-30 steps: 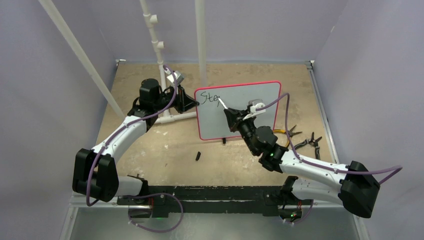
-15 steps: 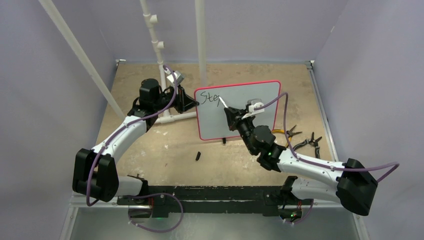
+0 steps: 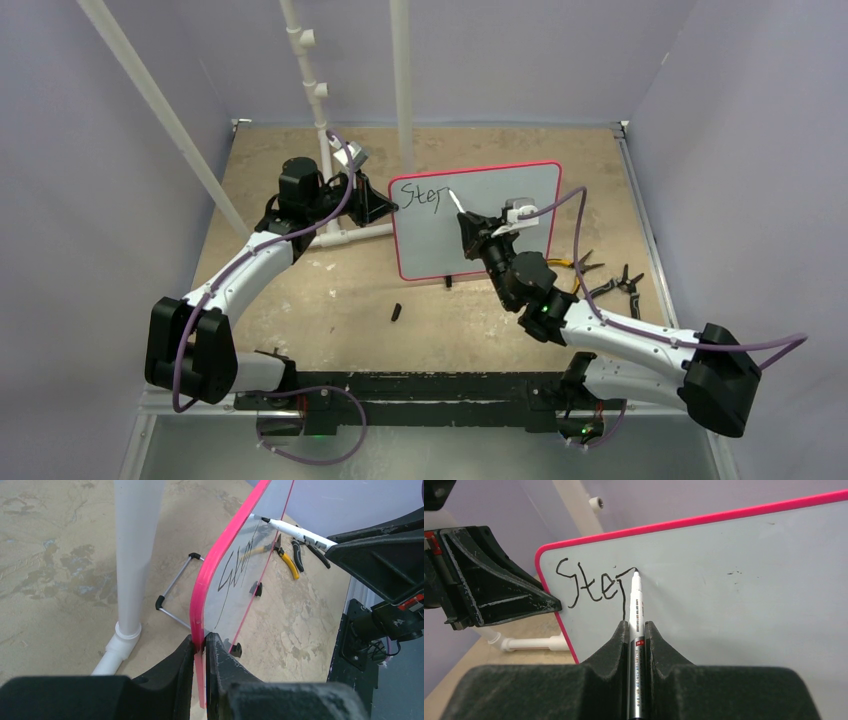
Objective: Write a sentence on the whiteboard
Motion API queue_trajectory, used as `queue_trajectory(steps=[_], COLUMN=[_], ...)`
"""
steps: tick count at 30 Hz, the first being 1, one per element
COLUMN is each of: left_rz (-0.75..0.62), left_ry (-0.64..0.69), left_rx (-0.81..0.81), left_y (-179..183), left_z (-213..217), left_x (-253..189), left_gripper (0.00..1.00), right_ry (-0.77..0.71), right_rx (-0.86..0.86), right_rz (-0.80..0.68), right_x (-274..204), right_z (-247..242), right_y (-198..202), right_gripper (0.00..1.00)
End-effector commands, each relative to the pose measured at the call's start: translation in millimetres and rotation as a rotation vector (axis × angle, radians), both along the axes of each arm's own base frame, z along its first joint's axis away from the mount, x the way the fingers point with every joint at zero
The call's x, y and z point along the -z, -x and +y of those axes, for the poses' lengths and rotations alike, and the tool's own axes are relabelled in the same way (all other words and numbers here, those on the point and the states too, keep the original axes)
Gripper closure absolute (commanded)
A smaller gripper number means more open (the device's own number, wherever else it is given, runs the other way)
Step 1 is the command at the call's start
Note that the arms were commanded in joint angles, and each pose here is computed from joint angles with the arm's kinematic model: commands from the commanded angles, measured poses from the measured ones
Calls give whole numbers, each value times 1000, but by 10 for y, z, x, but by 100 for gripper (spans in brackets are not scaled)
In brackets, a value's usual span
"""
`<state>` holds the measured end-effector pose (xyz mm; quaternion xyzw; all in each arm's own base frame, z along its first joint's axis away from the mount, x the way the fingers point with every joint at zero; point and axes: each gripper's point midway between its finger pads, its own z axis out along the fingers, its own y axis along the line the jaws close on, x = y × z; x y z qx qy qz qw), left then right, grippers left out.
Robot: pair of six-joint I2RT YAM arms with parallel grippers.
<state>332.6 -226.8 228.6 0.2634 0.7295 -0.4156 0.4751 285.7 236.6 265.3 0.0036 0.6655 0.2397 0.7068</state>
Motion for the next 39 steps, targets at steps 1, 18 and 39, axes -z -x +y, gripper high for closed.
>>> queue_trajectory(steps=[1, 18, 39], left_rz=[-54, -56, -66], left_ry=[1, 0, -22], left_rx=[7, 6, -42], left_y=[15, 17, -20], left_z=[7, 8, 73], left_x=[-105, -105, -99], left_gripper=[100, 100, 100], right_ry=[-12, 10, -35], right_rx=[24, -65, -148], right_rz=[24, 13, -38], right_x=[44, 90, -109], right_z=[-62, 149, 44], right_y=[2, 12, 253], right_gripper=[100, 100, 100])
